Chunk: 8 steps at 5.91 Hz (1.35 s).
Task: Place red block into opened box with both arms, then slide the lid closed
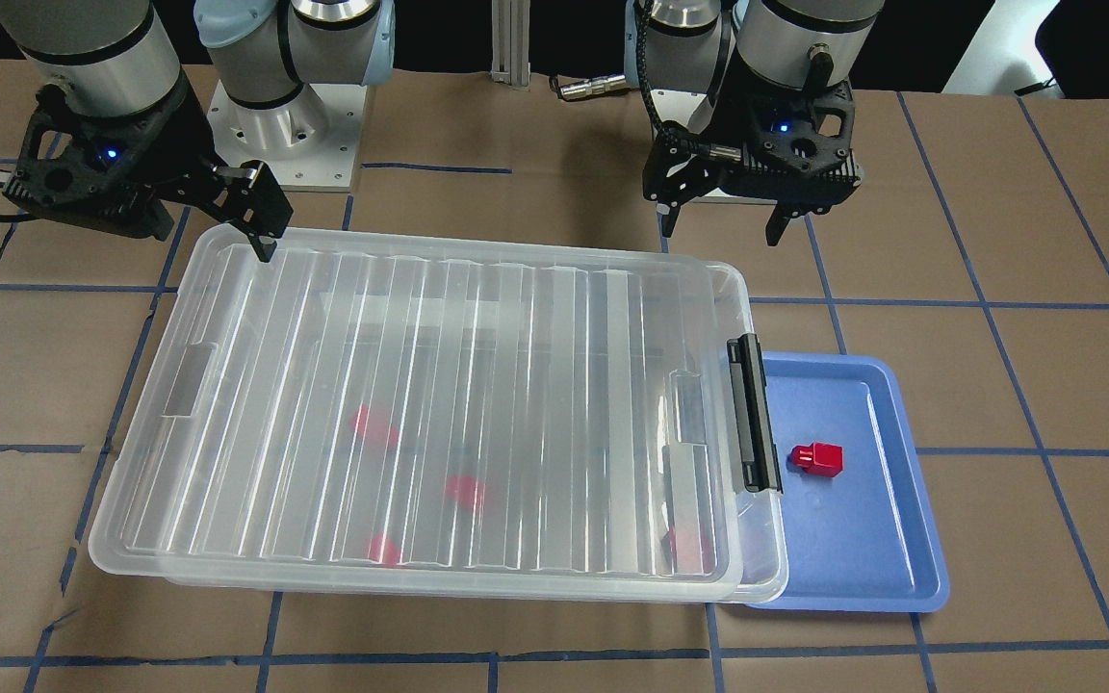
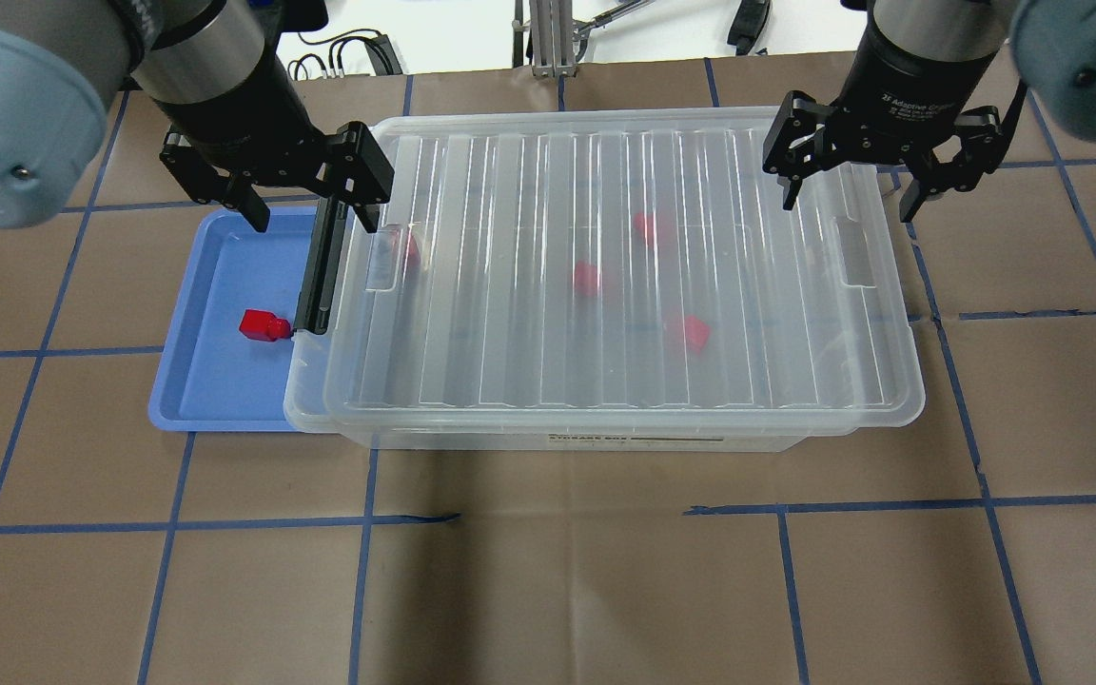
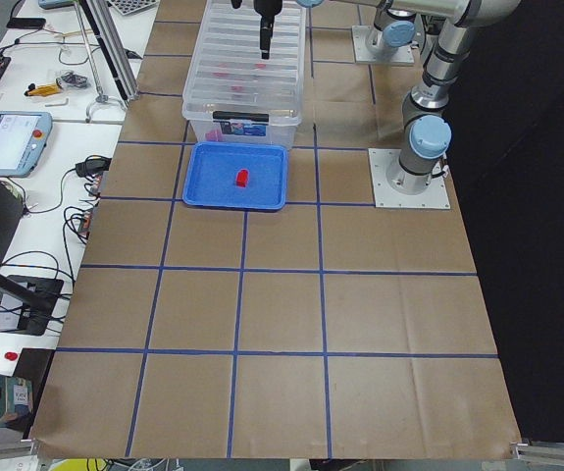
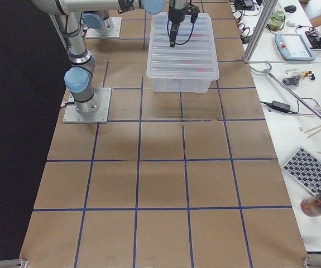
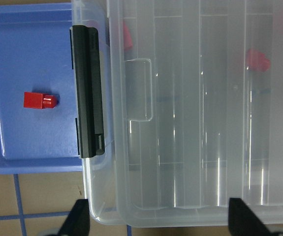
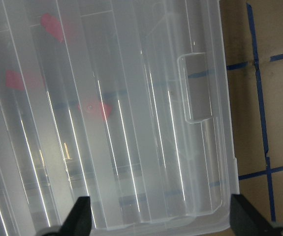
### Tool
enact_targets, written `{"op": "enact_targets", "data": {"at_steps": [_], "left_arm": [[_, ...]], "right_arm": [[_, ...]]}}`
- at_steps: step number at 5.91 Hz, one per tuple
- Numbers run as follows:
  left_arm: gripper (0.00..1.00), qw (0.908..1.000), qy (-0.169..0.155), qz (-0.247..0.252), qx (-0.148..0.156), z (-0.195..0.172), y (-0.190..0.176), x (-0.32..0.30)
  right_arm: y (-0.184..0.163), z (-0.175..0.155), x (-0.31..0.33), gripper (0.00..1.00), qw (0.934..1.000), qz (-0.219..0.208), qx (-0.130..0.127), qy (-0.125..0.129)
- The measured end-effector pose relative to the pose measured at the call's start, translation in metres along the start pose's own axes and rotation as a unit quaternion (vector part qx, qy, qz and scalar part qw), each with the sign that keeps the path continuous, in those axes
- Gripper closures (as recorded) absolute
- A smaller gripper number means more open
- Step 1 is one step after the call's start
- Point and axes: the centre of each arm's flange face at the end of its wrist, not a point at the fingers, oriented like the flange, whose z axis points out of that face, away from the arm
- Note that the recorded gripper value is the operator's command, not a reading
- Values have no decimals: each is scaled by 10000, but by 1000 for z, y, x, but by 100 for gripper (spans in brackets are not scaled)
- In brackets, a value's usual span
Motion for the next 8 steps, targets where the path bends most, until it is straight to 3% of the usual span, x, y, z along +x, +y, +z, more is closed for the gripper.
{"op": "enact_targets", "data": {"at_steps": [4, 6, 8], "left_arm": [[1, 10000, 0, 0, 25, -3, 3, 0], [1, 10000, 0, 0, 26, -3, 4, 0], [1, 10000, 0, 0, 18, -2, 4, 0]], "right_arm": [[-45, 17, 82, 0, 9998, -213, 62, 7], [-60, 65, 116, 0, 9994, -329, 110, -4], [-54, 121, 120, 0, 9991, -374, 211, -19]]}}
